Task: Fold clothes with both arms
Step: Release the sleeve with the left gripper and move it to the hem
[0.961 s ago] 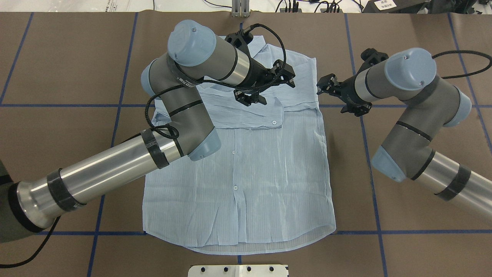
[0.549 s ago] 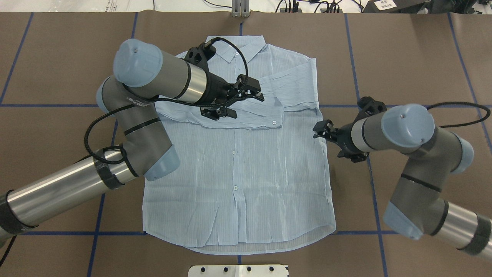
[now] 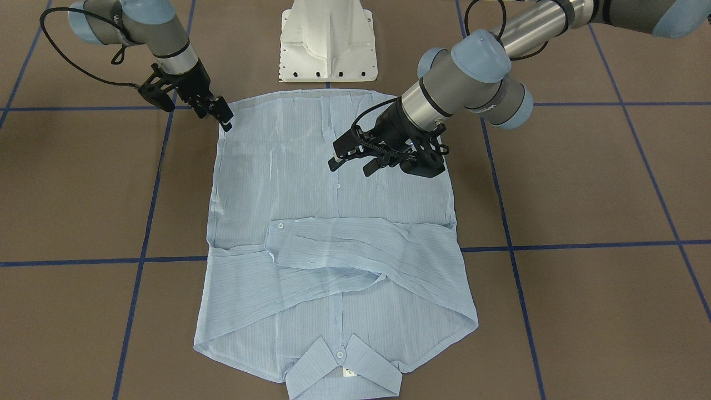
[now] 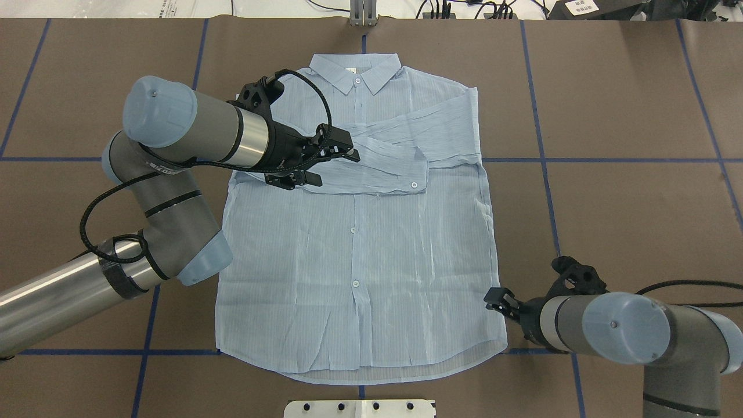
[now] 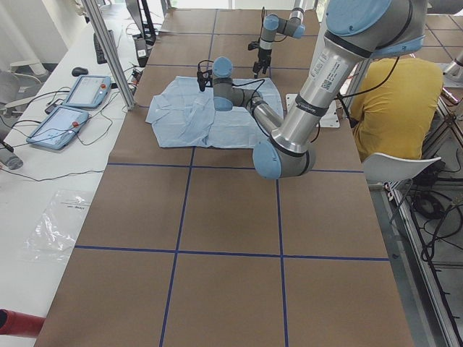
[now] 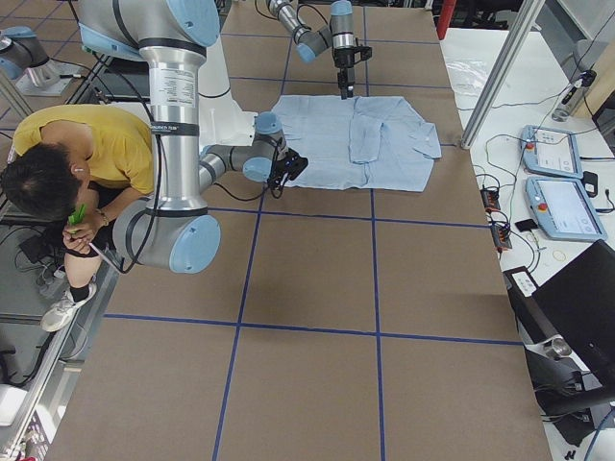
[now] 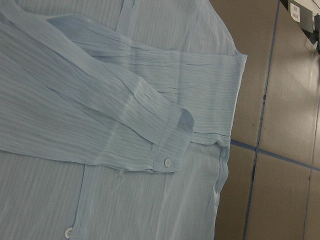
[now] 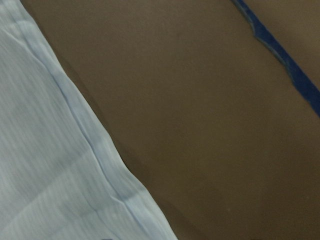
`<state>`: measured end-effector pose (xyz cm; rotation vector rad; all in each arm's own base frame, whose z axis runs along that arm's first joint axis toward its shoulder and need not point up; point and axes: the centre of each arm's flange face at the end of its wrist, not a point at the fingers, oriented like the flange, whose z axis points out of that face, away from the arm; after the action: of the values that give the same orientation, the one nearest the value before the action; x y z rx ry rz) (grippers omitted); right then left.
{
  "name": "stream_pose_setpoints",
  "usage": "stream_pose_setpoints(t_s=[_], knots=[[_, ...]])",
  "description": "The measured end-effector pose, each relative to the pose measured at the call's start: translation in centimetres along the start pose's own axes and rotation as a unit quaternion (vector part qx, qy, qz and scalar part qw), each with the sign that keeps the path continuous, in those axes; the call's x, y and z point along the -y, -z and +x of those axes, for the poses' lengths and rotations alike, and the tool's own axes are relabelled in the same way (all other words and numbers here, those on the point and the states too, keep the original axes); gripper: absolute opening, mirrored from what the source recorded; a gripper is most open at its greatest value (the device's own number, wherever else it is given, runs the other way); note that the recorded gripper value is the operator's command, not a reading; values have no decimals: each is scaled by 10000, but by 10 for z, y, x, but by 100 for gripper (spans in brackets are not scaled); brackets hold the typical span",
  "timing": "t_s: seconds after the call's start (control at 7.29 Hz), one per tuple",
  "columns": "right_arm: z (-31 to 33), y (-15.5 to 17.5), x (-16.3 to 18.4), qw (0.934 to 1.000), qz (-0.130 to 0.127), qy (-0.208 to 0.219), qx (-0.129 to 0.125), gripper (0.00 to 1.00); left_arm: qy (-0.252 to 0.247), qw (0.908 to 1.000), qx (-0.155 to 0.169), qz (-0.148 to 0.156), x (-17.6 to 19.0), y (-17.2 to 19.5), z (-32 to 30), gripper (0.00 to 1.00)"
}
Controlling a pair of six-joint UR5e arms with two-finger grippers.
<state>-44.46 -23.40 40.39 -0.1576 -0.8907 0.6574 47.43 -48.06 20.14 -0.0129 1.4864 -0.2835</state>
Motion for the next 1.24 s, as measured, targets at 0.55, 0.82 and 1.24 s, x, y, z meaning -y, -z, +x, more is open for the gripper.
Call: stream_pose_setpoints(t_s=[0.55,0.82,1.24], knots=[[12,-6,-37,9997,80,70,-222,60,43,10000,63,6,1,-1,-10,95],[8,-3,-40,9998,53,65,-170,18,50,10000,80,7,2,-2,-13,95],[4,2,-32,9999,98,3,-118,0,36,9999,113,9,3,-2,-20,95]])
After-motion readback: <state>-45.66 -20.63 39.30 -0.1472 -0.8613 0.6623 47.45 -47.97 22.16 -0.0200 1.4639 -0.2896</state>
